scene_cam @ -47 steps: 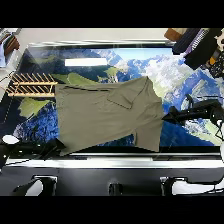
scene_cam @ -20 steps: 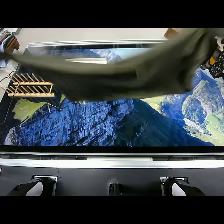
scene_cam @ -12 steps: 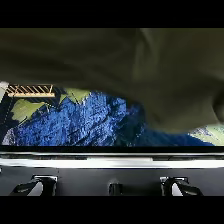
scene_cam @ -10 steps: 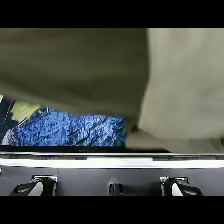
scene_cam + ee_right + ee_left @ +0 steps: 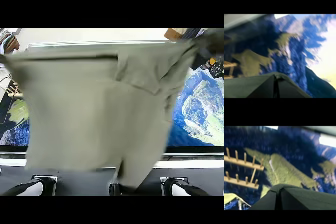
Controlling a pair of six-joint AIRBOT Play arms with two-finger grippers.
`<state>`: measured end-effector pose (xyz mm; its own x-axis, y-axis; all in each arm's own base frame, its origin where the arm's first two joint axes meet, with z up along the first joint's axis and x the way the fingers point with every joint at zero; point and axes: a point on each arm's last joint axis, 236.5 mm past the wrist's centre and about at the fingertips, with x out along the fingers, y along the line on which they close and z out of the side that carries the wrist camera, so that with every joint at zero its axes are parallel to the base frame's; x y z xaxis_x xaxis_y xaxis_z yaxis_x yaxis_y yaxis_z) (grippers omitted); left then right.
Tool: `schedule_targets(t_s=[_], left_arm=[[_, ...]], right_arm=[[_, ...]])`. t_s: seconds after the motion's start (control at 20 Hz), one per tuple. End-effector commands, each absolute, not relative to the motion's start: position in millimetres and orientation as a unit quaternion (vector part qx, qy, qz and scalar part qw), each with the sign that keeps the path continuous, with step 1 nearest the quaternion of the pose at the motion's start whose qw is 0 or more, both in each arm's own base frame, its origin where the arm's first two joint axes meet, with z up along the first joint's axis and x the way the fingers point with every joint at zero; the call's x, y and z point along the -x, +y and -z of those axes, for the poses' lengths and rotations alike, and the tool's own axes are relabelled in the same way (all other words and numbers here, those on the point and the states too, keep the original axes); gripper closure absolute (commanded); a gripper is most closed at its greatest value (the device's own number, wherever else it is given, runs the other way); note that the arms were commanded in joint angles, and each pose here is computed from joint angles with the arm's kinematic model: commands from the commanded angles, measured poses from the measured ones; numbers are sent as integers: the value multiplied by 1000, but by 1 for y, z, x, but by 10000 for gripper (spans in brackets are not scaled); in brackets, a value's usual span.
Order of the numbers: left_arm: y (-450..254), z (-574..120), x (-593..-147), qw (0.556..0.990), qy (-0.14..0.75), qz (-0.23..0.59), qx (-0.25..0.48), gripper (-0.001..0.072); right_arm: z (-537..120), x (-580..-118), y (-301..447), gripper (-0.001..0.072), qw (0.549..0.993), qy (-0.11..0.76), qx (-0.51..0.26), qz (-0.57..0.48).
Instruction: Fold the clothes and pants, and hang the long-sleeved shirts on hangers.
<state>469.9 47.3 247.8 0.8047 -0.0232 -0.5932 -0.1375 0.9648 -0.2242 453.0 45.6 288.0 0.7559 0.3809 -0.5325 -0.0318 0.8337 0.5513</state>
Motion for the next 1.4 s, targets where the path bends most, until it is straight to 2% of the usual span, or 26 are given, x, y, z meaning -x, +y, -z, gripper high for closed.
schedule_targets(t_s=[0.0, 0.2, 0.35, 0.5, 0.8, 1.1, 1.25, 1.35], left_arm=[[35, -116, -537, 911, 395, -9, 121, 692], [9, -11, -584, 897, 425, 1, 119, 692], [3, 43, -586, 879, 462, 0, 122, 692], [0, 63, -568, 855, 506, 7, 116, 692], [-10, 82, -520, 796, 596, 31, 101, 692], [-1, 82, -498, 768, 630, 33, 111, 692], [-5, 76, -499, 769, 626, 47, 121, 692], [-10, 83, -490, 755, 643, 61, 111, 691]], right_arm=[[-140, -522, 48, 682, 876, 413, -238, -71], [-52, -583, 46, 682, 871, 408, -271, -35], [-10, -594, 44, 682, 863, 423, -277, -22], [8, -574, 40, 682, 847, 473, -243, -18], [36, -509, 28, 681, 783, 596, -177, -4], [46, -484, 7, 681, 756, 639, -141, 34], [47, -482, 6, 681, 753, 642, -138, 35], [49, -480, 5, 681, 750, 647, -135, 37]])
